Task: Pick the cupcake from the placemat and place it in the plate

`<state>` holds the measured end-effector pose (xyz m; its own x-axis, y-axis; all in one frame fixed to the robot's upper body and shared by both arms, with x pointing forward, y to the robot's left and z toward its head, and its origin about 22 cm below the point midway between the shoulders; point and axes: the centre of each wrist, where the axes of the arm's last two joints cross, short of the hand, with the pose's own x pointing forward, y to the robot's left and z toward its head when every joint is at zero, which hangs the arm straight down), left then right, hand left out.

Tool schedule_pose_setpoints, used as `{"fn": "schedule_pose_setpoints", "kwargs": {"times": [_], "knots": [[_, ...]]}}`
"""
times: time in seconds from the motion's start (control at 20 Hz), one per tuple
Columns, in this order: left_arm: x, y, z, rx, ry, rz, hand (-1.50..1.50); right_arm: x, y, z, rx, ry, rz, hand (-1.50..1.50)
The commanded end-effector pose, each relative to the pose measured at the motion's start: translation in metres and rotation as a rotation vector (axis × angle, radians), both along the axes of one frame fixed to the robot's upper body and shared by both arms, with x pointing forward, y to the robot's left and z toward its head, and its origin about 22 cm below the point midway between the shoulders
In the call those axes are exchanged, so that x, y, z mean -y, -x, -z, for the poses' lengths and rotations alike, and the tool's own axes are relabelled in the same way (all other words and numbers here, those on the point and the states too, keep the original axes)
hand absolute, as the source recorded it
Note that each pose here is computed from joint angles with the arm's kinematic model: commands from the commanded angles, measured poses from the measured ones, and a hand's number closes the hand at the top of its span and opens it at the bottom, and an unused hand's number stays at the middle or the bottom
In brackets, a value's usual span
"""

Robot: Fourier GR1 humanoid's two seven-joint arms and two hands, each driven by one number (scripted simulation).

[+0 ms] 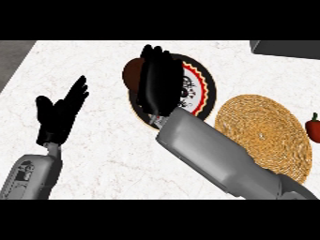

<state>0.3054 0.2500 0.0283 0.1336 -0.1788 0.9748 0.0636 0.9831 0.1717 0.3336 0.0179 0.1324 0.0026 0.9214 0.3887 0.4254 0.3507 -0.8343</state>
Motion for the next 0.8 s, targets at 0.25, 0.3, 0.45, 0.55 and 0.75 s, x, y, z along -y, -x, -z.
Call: {"fn": "schedule_pose_setpoints", "kwargs": {"times": [0.25, 0.3, 0.45, 0.55, 0.75], "knots": [[-0.007, 0.002, 0.002, -0.009, 0.009, -0.036, 0.00, 0.011, -0.025, 0.020, -0.033, -0.186, 0.212, 1.50], [-0.012, 0.017, 0.015, -0.006, -0.002, -0.045, 0.00, 0.017, -0.029, 0.030, -0.048, -0.163, 0.216, 1.50], [-0.020, 0.009, -0.006, 0.014, -0.009, -0.069, 0.00, 0.024, -0.032, 0.048, -0.122, -0.113, 0.236, 1.50], [-0.019, 0.001, 0.000, 0.001, -0.002, -0.048, 0.00, 0.030, -0.039, 0.059, -0.203, -0.107, 0.233, 1.50], [-0.026, 0.004, 0.010, -0.001, -0.003, -0.089, 0.00, 0.044, -0.031, 0.069, -0.315, -0.320, 0.206, 1.50]]}}
